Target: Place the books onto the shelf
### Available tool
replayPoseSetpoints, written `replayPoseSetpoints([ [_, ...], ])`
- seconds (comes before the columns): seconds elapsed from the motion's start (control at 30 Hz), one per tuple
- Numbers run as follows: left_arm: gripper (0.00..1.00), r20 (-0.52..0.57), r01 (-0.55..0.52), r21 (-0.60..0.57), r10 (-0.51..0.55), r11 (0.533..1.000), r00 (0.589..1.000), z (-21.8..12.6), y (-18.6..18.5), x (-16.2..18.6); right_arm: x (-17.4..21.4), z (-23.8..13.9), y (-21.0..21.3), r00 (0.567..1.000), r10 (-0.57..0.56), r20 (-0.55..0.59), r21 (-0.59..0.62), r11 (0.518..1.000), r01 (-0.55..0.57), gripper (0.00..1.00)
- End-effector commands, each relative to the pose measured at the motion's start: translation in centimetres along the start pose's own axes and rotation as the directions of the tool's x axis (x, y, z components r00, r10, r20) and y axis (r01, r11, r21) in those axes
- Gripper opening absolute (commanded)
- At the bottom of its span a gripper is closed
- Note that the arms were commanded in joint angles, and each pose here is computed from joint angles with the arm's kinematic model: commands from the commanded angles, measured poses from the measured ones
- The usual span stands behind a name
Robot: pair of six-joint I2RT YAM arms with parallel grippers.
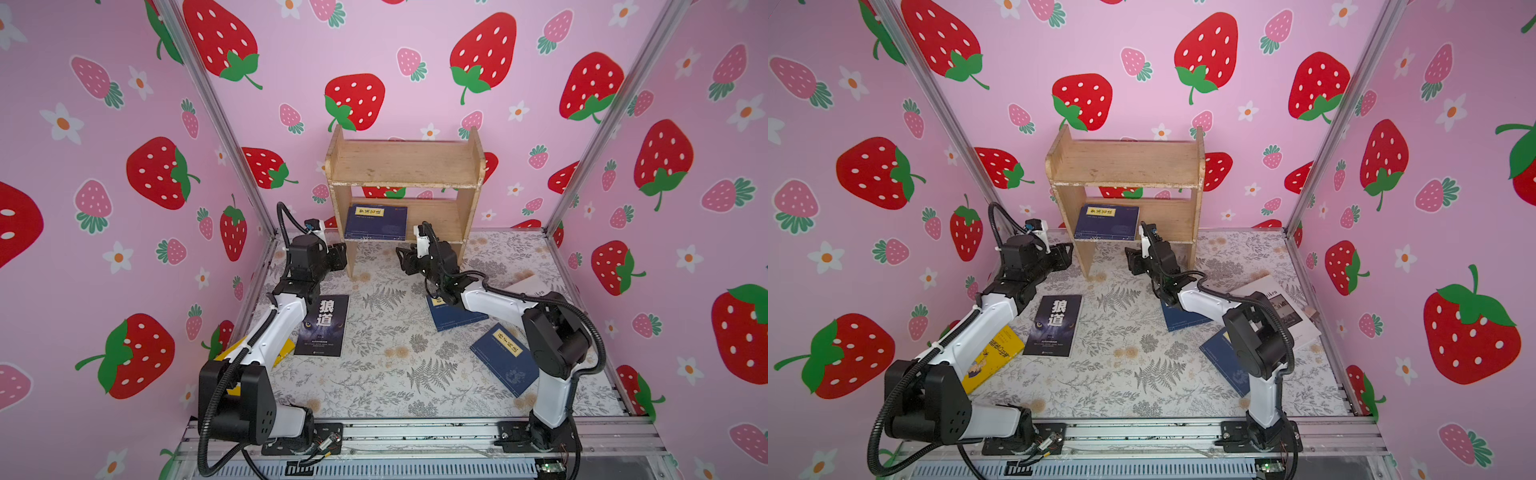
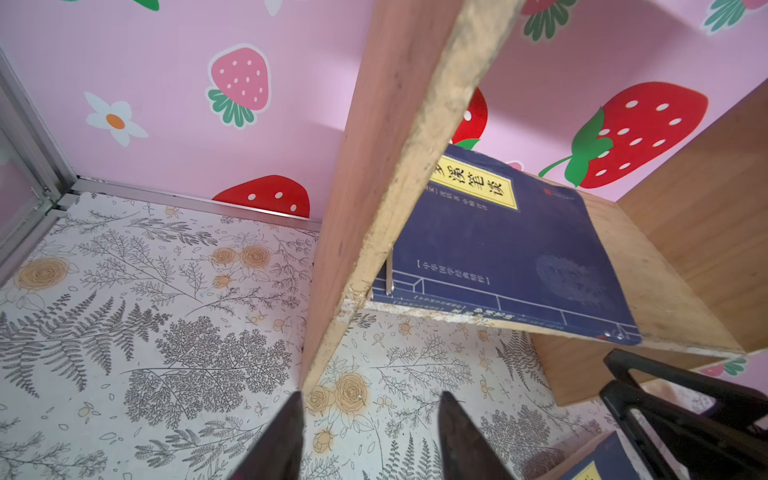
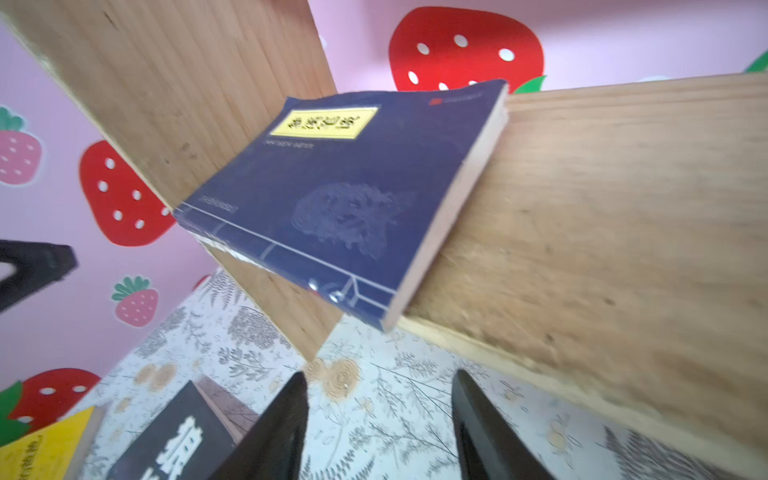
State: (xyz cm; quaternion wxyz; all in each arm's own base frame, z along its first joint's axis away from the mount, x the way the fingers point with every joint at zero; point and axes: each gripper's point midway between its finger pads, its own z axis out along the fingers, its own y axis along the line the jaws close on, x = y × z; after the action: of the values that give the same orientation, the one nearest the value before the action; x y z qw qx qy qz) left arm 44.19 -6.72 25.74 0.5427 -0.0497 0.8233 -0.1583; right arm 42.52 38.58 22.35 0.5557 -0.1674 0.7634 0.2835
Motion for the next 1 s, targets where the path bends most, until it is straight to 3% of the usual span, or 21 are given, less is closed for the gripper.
replayPoseSetpoints([
  [0.0,0.69,-0.045,0.017,0.062,-0.014,0.998,0.999,-1.4,-1.1,1.6,-2.2,-3.6,-1.0,1.000,-0.020,-0.006,0.093,0.996,0.020,0.67],
  [0.13,0.83,-0.096,0.074,0.164,-0.059,0.984,0.994,-3.0,-3.4,3.9,-0.9,-8.8,-3.9,0.997,-0.003,-0.071,0.236,0.972,0.020,0.71],
  [0.27,0.91,-0.188,0.107,0.259,-0.058,0.960,0.980,-3.8,-7.4,7.6,2.4,-13.5,-6.2,0.991,0.029,-0.130,0.320,0.947,0.015,0.74],
  [0.43,0.96,-0.335,0.172,0.347,-0.050,0.922,0.941,-4.1,-13.5,13.3,7.5,-17.8,-11.1,0.976,0.103,-0.189,0.472,0.881,-0.002,0.82],
  [0.6,0.97,-0.442,0.287,0.318,-0.126,0.904,0.888,-3.5,-16.5,17.3,10.6,-18.4,-14.8,0.947,0.217,-0.238,0.478,0.875,-0.080,0.86],
  [0.8,0.99,-0.552,0.472,0.287,-0.259,0.834,0.793,-1.0,-18.4,20.6,13.4,-17.0,-17.2,0.908,0.249,-0.337,0.446,0.892,-0.079,0.86],
  [0.97,0.99,-0.599,0.502,0.246,-0.277,0.829,0.751,1.2,-19.5,23.1,15.3,-15.7,-19.3,0.878,0.278,-0.390,0.432,0.897,-0.092,0.84],
])
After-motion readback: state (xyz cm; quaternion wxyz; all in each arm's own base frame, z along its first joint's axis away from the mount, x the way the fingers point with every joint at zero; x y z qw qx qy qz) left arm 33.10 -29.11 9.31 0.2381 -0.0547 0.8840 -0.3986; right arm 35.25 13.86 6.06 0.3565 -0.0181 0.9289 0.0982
